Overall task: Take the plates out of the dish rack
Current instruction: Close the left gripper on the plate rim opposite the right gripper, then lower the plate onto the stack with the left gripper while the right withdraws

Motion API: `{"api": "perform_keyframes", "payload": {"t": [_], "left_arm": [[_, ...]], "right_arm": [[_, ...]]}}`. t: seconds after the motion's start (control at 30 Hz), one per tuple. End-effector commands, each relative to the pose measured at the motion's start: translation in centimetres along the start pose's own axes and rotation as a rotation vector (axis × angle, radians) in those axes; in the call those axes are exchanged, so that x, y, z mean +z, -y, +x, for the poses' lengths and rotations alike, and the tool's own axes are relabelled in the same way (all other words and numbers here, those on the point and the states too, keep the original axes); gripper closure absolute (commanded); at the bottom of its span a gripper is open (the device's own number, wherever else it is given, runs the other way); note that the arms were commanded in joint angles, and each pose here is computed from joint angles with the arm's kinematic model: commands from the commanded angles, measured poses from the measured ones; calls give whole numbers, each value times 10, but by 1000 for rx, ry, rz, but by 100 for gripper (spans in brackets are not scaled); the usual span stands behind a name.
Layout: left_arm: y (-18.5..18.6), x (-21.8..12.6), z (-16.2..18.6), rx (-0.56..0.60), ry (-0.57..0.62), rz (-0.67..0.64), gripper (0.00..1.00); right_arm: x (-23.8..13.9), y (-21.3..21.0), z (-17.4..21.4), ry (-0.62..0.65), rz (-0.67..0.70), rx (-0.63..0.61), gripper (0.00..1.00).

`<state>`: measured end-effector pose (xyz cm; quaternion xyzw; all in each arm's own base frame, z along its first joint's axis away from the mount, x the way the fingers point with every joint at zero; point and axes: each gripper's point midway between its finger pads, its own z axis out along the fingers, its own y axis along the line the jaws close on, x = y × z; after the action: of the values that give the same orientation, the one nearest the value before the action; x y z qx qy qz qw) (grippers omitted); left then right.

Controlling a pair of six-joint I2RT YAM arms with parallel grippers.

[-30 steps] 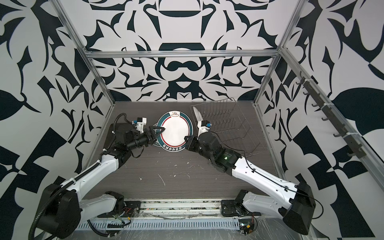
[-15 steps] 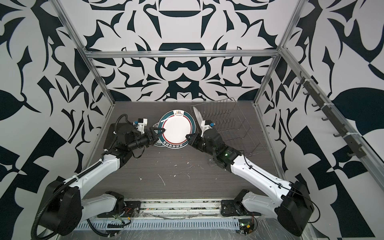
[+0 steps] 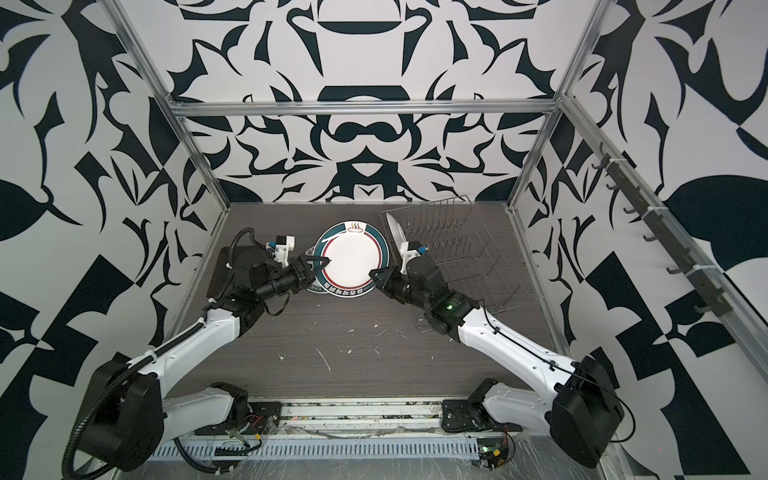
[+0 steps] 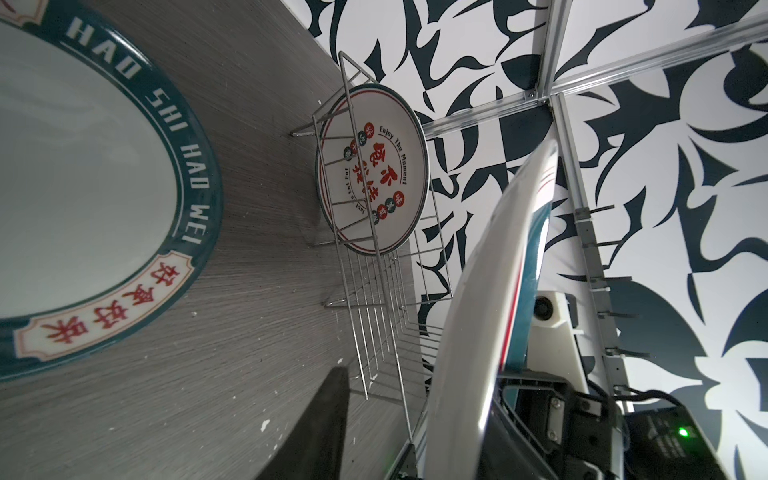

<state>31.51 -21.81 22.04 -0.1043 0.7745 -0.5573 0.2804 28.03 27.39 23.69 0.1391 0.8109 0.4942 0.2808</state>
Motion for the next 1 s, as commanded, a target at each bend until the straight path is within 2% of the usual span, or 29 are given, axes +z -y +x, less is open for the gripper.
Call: {"api": "perform_keyframes", "payload": {"t": [0.0, 0.27, 0.47, 0.87, 0.97], "left_arm": [[-5, 0, 4, -5, -8, -3, 65], [-7, -2, 2, -1, 13, -10, 80], [-7, -2, 2, 10, 12, -16, 89], [-7, -6, -1, 18, 36, -33, 100], [-5, -7, -1, 19, 41, -24, 100]], "right_arm": [[-9, -42, -14, 41, -163, -10, 100], [-8, -36, -17, 42, -156, 5, 100], [-8, -35, -17, 38, -149, -10, 79], [-7, -23, -21, 43, -118, -1, 69], [-6, -19, -21, 44, -108, 2, 60]]}}
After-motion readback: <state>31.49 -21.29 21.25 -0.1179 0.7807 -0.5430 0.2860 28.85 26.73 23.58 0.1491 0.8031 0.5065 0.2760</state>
